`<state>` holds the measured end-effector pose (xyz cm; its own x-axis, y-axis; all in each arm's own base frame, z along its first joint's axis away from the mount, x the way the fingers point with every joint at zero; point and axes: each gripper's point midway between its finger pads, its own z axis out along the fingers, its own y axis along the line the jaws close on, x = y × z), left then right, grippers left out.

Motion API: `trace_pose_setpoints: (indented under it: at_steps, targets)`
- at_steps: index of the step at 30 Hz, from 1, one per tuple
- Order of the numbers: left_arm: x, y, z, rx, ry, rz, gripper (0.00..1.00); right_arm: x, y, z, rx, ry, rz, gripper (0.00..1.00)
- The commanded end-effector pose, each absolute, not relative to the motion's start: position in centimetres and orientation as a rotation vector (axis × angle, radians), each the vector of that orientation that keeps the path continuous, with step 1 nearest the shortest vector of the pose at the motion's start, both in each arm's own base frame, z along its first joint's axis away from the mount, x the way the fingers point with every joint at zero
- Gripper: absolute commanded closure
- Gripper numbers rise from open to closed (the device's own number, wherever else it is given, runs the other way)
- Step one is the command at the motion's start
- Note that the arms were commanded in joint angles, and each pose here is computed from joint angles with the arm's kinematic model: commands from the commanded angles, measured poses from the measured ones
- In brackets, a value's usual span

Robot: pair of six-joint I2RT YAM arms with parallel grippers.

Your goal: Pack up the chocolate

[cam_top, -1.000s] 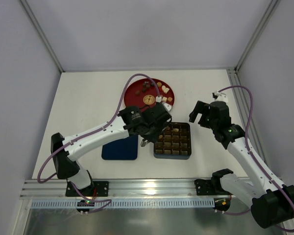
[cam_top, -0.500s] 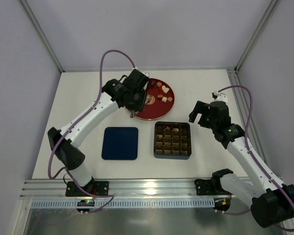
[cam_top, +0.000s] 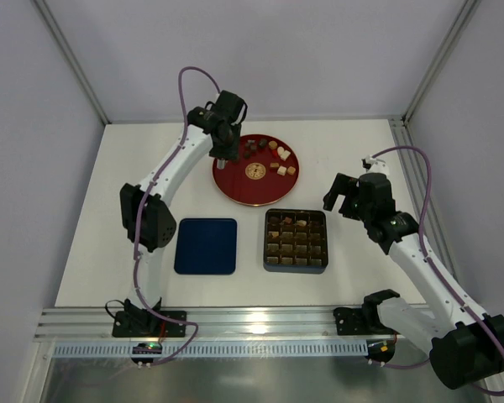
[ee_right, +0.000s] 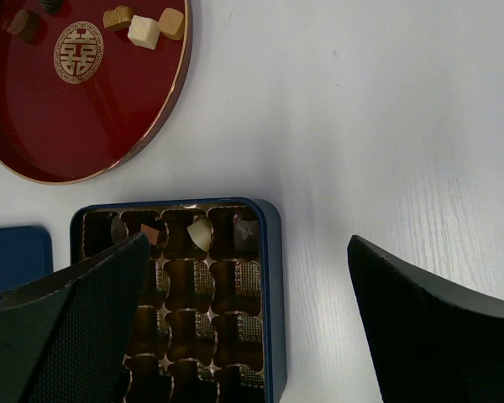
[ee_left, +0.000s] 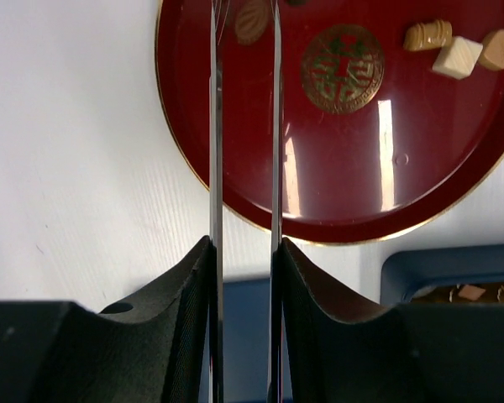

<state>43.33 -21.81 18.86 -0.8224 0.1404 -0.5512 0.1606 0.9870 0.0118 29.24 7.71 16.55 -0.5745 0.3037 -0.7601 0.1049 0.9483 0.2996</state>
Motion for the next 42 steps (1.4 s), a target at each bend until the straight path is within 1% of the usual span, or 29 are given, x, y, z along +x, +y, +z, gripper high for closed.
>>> trace_pose_setpoints:
  at_steps: [1,6,21,32,42]
  targets:
    - [45.4,-21.8,21.6,0.231,2.463,-0.056,0.64,30.0,7.7,18.9,0.269,2.123,0.284,0.0]
    - [46.3,-21.1,20.4,0.22,2.49,-0.043,0.63,30.0,7.8,18.8,0.268,2.124,0.289,0.0]
    - [46.3,-21.4,16.5,0.286,2.572,-0.036,0.63,29.9,7.7,18.5,0.271,2.131,0.284,0.0]
    - [45.7,-21.4,14.8,0.307,2.615,-0.034,0.64,29.8,7.6,18.3,0.281,2.135,0.281,0.0]
    - [45.2,-21.2,14.7,0.312,2.628,-0.029,0.64,29.7,7.7,18.4,0.28,2.133,0.284,0.0]
